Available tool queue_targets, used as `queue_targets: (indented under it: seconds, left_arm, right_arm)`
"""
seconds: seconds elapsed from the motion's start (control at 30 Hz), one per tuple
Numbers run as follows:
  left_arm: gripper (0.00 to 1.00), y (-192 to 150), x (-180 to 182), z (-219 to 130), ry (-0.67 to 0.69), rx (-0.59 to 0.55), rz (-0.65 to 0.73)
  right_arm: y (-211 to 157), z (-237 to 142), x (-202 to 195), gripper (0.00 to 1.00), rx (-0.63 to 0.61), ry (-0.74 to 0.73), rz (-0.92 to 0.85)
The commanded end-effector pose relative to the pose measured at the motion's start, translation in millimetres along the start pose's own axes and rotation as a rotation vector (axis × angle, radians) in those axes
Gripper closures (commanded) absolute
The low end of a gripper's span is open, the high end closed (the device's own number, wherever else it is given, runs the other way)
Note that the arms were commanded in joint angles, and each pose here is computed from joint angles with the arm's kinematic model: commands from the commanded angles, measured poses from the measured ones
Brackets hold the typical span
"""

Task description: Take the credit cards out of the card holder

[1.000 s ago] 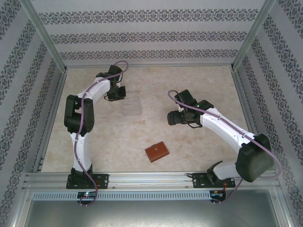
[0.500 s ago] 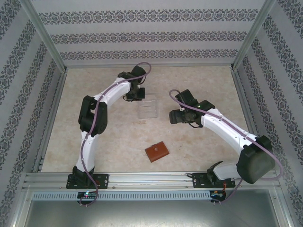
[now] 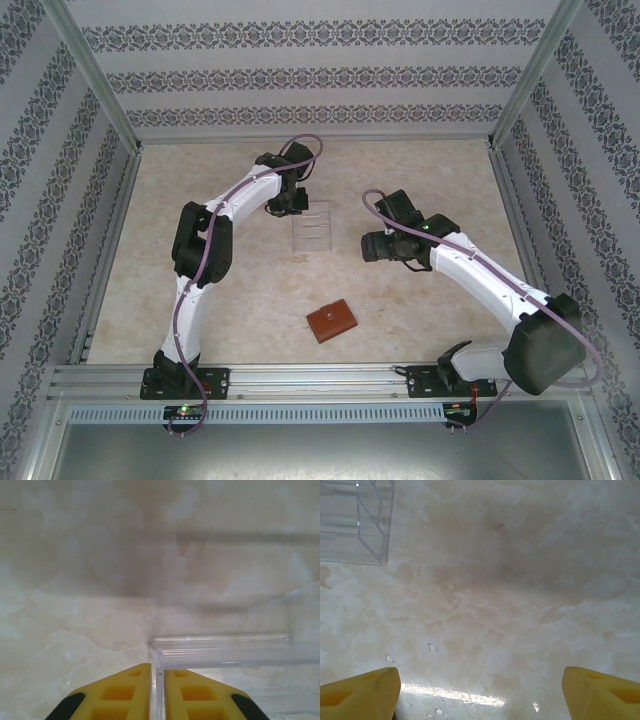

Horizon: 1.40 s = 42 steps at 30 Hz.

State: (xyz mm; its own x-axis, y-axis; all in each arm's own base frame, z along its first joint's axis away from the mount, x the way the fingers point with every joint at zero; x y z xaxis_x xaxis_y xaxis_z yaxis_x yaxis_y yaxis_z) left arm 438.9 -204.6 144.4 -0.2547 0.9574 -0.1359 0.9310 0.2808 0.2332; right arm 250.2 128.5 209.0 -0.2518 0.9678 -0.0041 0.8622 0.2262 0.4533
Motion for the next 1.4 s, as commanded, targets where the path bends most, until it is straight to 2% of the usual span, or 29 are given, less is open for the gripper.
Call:
queue_targets:
  seconds: [0.0,0.23,0.37,0.47,0.6,0.8,1.0,1.1,1.37]
  left_arm:
    - [0.84,0,-4,-9,0.01,-0.001,-0.006]
    - [0.77,2,-3,-31,-0.007,-0.031,0.008]
    - [0.74,1,0,-45,-0.019,-0.046,0.025]
    - [0.73,-1,3,-56,-0.028,-0.064,0.042]
    - [0.72,-6,15,-67,-0.035,-0.083,0.071]
    - [0.68,-13,45,-75,-0.022,-0.082,0.09]
    - [0.63,-21,84,-79,-0.01,-0.067,0.084]
    - [0.59,-25,104,-82,0.027,-0.06,0.086]
    - [0.42,-43,139,-92,0.044,-0.011,0.077]
  right_arm:
    - [-4,-6,-4,0.15,-0.002,-0.011,0.005]
    - [-8,-12,6,0.16,0.015,0.07,0.025]
    - [-17,-11,13,0.18,0.053,0.111,0.136]
    - [-21,-14,35,0.17,0.052,0.234,0.114]
    - [-29,-14,57,0.15,-0.001,0.312,-0.187]
    - [-48,-10,69,0.15,0.001,0.43,-0.711]
    - [-72,-18,96,0.1,-0.029,0.638,-1.19]
    - [-74,-11,109,0.08,-0.075,0.668,-1.319]
    - [-70,9,128,0.07,0.035,0.694,-1.516]
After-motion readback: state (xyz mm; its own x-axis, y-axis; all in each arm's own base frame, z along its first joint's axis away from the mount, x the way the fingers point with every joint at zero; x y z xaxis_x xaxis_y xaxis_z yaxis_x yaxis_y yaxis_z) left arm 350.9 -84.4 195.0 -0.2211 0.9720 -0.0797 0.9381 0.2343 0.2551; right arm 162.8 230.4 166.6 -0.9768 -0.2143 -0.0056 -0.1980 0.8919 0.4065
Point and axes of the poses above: each hand's point on the last joint's axis, 136 mm out from that joint toward the fingers, its own z axis out along the fingers, its own x axis along the line the jaws close on, y = z × x, the point moved 8 cm from there along -z, back along the fingers, and after that the axes turned 9 degrees about -z, right-handed, at the moved point
